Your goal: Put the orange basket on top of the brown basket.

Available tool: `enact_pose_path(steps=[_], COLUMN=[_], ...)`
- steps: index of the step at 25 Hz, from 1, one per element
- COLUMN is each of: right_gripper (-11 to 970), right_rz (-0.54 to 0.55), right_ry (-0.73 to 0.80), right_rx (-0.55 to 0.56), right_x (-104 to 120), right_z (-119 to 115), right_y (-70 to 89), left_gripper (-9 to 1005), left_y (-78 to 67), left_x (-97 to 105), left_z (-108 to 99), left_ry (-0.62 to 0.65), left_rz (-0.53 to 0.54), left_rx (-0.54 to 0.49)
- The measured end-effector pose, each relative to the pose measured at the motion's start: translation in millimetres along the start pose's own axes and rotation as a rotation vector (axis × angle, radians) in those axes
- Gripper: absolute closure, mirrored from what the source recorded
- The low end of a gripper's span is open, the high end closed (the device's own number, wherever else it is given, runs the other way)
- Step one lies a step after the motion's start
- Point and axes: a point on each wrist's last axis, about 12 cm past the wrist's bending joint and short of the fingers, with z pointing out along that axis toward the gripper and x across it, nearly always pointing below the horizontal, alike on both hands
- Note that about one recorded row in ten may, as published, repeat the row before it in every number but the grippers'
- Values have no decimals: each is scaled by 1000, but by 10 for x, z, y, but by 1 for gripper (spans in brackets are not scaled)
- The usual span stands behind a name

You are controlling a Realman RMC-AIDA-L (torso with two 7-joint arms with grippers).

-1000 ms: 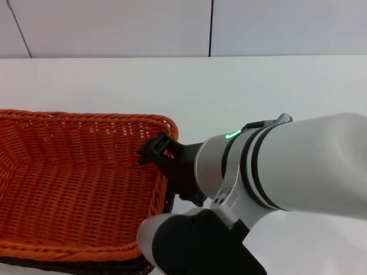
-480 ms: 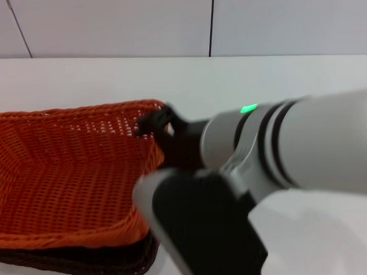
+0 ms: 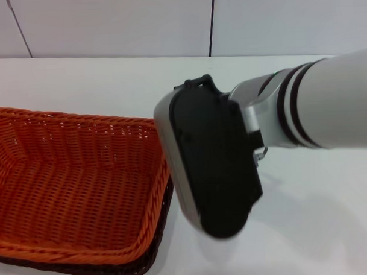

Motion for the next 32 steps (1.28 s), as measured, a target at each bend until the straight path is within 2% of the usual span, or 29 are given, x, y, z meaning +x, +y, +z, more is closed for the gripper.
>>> enact_pose_path(steps=[5, 7, 8, 9, 13, 14, 17, 18, 19, 22, 23, 25, 27, 28, 29, 32], right_gripper=[363, 363, 363, 363, 363, 364, 364, 364, 364, 363, 363, 363, 363, 363, 363, 363], right_rz=[138, 201, 244, 244, 326, 326, 377, 402, 402, 430, 450, 468, 531, 610, 610, 730], right_ry=[-13, -37, -70, -70, -169, -169, -211, -248, -248, -308, -355, -378, -427, -456, -456, -466], right_rx=[111, 183, 260, 260, 471, 471, 578, 660, 660, 794, 894, 935, 1006, 1056, 1056, 1123], right_x=[202, 285, 347, 347, 482, 482, 614, 690, 690, 791, 851, 877, 929, 992, 992, 1098], right_z=[-55, -89, -114, -114, -132, -132, -52, 22, 22, 120, 158, 177, 217, 275, 275, 375], right_y=[-215, -305, -368, -368, -478, -478, -428, -356, -356, -206, -103, -44, 64, 172, 172, 349], left_gripper=[215, 215, 215, 215, 215, 215, 215, 215, 215, 215, 215, 215, 214, 214, 214, 214], left_y=[-10, -8, -3, -3, -6, -6, -5, -13, -13, -40, -44, -60, -76, -89, -96, -104], left_x=[-2, -15, -28, -28, -33, -33, -36, -29, -29, 1, 7, 24, 32, 37, 38, 44], left_z=[29, 65, 76, 76, 122, 122, 127, 128, 128, 131, 130, 130, 135, 141, 144, 148], left_ry=[25, 69, 82, 82, 136, 136, 147, 150, 150, 162, 164, 169, 178, 188, 194, 211], left_rz=[-1, -13, -10, -10, 7, 7, 11, 9, 9, 6, 5, 3, 10, 19, 27, 52], left_rx=[25, 56, 66, 66, 105, 105, 112, 117, 117, 131, 133, 139, 150, 160, 166, 178])
